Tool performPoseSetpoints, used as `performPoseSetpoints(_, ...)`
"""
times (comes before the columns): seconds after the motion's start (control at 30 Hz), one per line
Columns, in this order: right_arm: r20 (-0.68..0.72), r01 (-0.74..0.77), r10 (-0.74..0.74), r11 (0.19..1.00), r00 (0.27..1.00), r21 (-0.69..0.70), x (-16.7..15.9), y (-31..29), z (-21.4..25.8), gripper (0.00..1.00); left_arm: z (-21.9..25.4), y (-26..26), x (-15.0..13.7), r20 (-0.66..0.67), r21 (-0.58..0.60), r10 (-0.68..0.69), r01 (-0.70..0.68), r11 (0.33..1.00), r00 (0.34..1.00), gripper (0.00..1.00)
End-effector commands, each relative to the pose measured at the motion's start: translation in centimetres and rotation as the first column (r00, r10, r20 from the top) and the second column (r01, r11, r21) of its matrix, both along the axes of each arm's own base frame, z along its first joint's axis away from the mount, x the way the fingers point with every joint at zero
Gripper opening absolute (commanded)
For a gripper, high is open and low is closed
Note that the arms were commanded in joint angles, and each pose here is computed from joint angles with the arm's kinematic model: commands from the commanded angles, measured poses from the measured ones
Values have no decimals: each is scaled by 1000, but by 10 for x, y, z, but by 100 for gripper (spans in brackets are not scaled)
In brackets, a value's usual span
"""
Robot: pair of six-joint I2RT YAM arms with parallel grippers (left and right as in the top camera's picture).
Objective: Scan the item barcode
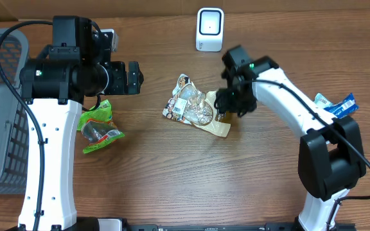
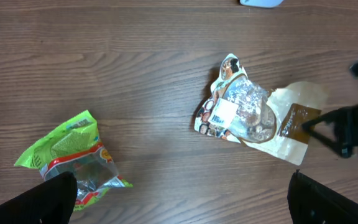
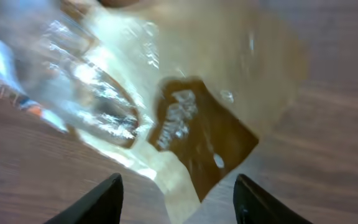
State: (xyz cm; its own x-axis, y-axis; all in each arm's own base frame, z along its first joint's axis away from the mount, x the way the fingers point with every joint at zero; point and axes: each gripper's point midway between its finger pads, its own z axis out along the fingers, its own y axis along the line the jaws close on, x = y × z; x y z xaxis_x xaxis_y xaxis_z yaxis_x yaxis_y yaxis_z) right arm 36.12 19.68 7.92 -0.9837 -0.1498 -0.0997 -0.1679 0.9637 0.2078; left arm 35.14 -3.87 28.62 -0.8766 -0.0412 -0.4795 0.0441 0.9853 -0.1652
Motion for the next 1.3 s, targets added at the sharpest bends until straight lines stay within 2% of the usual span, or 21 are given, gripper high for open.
performPoseSetpoints(0.0,235,-215,211,977,949,-6,37,12,62,59,-1,0,1,-5,-4,10,-10,1000,1000,100)
performPoseSetpoints(0.13,349,-317,307,948,885,-30,56,22,78,70,-1,0,1,-5,-4,10,-10,1000,1000,100)
performPoseSetpoints(0.2,371,-336,323,941,871,-31,61,26,77,72,-1,0,1,-5,-4,10,-10,1000,1000,100)
performPoseSetpoints(0.37,378,-505,459,862,804,28,47,51,65,72,-1,0,1,-5,-4,10,-10,1000,1000,100)
performPoseSetpoints(0.43,345,-557,518,830,783,18,36,61,46,73,-1,0,1,-5,-4,10,-10,1000,1000,100)
performPoseSetpoints(0.53,301,-557,542,829,785,-40,37,61,25,77,-1,0,1,-5,-4,10,-10,1000,1000,100)
performPoseSetpoints(0.63,283,-552,563,824,777,-123,46,53,10,87,-1,0,1,-5,-4,10,-10,1000,1000,100)
performPoseSetpoints(0.77,295,-568,589,807,752,-165,59,44,3,90,-1,0,1,-5,-4,10,-10,1000,1000,100)
performPoseSetpoints(0.93,400,-580,556,811,729,-70,84,37,13,93,-1,0,1,-5,-4,10,-10,1000,1000,100)
performPoseSetpoints(1.1,508,-594,472,798,721,102,104,33,26,93,-1,0,1,-5,-4,10,-10,1000,1000,100)
performPoseSetpoints(1.17,522,-604,443,775,729,185,105,33,24,93,-1,0,1,-5,-4,10,-10,1000,1000,100)
performPoseSetpoints(1.27,496,-591,433,777,753,218,107,28,6,93,-1,0,1,-5,-4,10,-10,1000,1000,100)
